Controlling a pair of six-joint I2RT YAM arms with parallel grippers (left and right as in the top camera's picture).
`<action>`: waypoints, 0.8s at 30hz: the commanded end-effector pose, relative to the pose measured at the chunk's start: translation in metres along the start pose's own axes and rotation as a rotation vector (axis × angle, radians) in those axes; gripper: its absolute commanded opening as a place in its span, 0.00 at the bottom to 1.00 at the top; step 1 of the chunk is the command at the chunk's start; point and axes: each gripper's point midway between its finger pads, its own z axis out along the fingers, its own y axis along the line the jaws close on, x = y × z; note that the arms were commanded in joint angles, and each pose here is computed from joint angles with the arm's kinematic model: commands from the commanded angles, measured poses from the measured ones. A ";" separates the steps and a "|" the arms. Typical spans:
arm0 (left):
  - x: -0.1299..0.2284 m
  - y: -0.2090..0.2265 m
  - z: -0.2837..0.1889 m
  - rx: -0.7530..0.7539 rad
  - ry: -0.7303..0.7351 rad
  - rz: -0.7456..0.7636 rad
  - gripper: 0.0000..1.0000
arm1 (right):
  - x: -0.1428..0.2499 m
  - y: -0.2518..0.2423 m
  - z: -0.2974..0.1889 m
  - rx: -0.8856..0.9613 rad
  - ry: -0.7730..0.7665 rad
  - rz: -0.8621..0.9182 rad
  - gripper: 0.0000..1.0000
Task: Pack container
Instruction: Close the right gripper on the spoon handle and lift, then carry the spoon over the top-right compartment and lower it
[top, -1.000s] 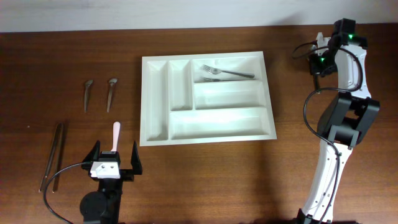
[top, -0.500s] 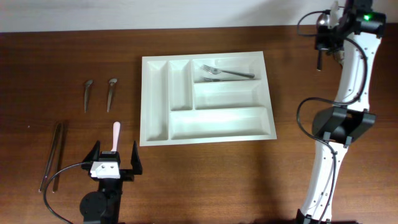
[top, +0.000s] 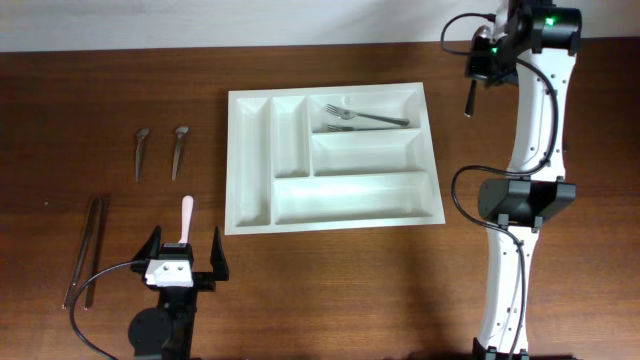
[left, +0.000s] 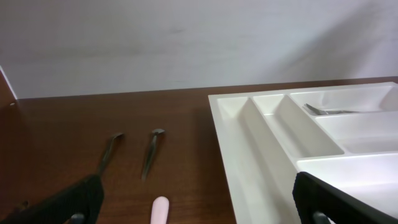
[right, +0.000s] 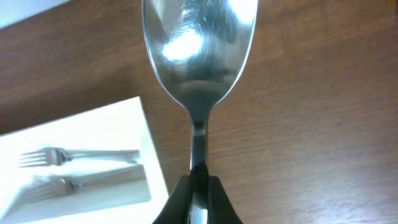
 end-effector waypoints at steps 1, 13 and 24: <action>0.001 -0.002 0.000 0.012 0.001 0.012 0.99 | 0.000 0.034 -0.020 -0.057 -0.031 0.116 0.04; 0.001 -0.002 0.000 0.012 0.001 0.012 0.99 | 0.037 0.103 -0.016 -0.093 0.092 0.638 0.04; 0.001 -0.002 0.000 0.012 0.001 0.012 0.99 | 0.060 0.122 -0.013 -0.001 0.124 1.042 0.04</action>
